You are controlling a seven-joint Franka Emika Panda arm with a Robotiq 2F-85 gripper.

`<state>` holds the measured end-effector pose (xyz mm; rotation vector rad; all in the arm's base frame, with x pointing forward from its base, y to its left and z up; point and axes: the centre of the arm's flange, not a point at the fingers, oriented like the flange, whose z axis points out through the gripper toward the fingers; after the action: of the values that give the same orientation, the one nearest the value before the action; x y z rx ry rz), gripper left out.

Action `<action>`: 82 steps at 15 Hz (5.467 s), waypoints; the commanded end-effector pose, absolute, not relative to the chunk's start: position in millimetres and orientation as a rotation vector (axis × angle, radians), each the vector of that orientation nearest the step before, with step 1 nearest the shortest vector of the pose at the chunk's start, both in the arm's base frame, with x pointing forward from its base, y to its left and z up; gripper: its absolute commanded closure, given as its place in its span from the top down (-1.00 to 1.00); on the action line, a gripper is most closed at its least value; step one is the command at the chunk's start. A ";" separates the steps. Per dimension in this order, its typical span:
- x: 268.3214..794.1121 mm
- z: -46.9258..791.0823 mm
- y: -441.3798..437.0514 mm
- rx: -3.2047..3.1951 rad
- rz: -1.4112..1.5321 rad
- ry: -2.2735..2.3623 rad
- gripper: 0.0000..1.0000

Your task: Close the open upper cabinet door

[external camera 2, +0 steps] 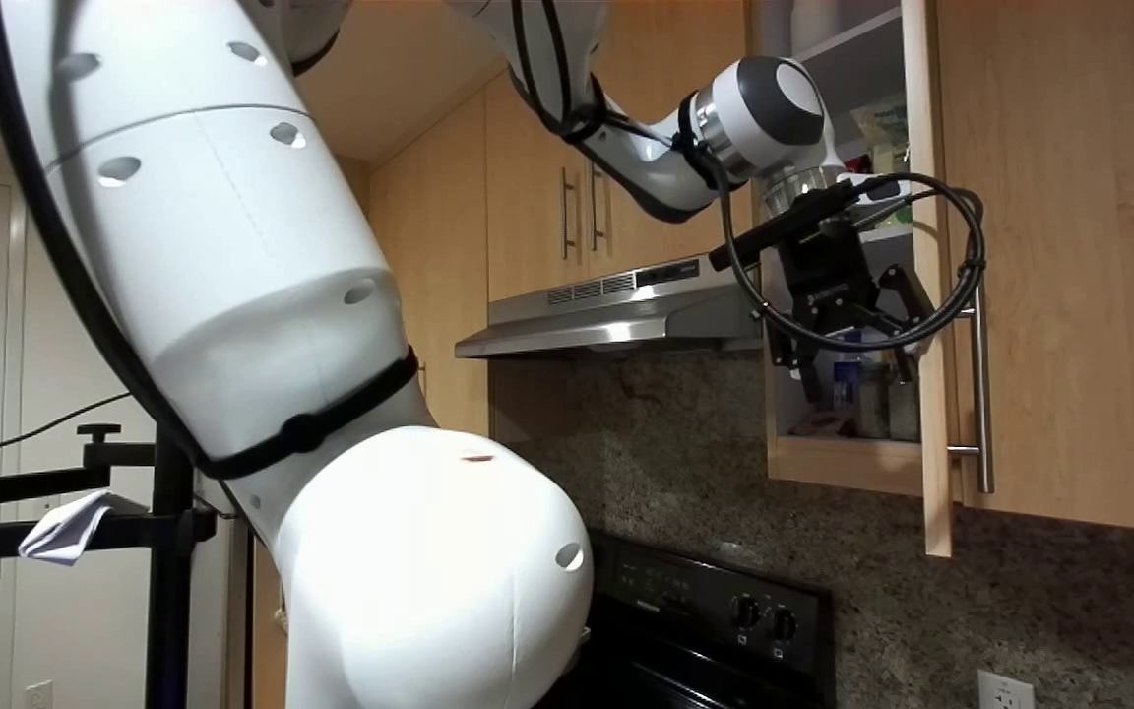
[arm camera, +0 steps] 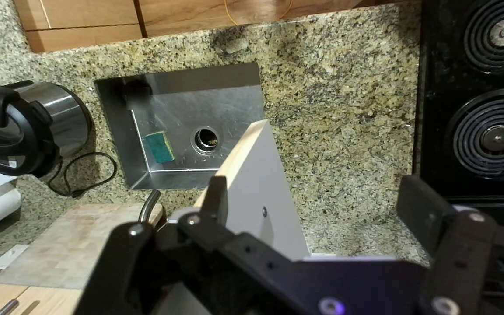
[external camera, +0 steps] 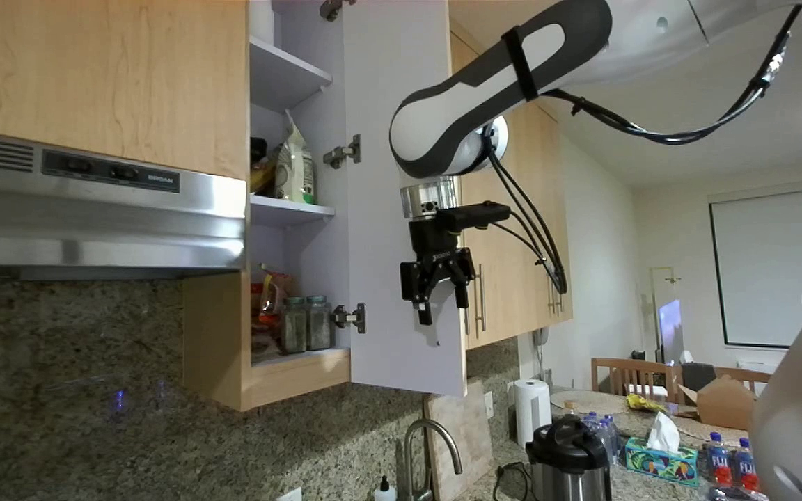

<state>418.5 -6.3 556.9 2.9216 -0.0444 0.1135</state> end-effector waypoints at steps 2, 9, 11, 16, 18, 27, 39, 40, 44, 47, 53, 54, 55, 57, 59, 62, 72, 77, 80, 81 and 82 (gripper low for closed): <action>410.6 560.2 5.1 2.902 0.163 -0.010 1.00; 365.9 561.8 55.2 2.881 0.245 0.137 1.00; 350.7 562.7 57.0 2.884 0.289 0.138 1.00; 312.1 566.9 31.8 2.888 0.416 -0.005 1.00; 295.8 571.2 20.9 2.876 0.489 -0.059 1.00; 226.0 607.5 -63.2 2.838 0.842 -0.374 1.00; 222.7 644.6 -187.6 2.909 0.905 -0.343 1.00; 231.4 646.7 -185.3 2.895 0.877 -0.289 1.00; 236.5 639.8 -173.7 2.904 0.871 -0.234 1.00; 255.3 641.0 -165.9 2.897 0.816 -0.179 1.00; 266.0 665.2 -168.6 2.807 1.084 -0.318 1.00; 271.0 671.9 -169.1 2.785 1.168 -0.333 1.00; 276.7 679.2 -169.7 2.746 1.247 -0.314 1.00; 287.7 689.0 -166.6 2.710 1.360 -0.260 1.00; 302.8 689.3 -165.5 2.712 1.417 -0.280 1.00; 330.1 672.9 -165.2 2.767 1.442 -0.307 1.00; 327.5 675.4 -130.2 2.823 1.667 -0.212 1.00; 361.7 674.1 -87.8 2.871 1.607 -0.112 1.00; 382.3 665.9 -63.3 2.915 1.532 -0.024 1.00; 386.9 664.8 -55.7 2.922 1.518 0.000 1.00; 390.7 664.4 -48.4 2.924 1.508 0.028 1.00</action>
<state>371.5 -67.5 661.4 2.9046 -0.0346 1.5274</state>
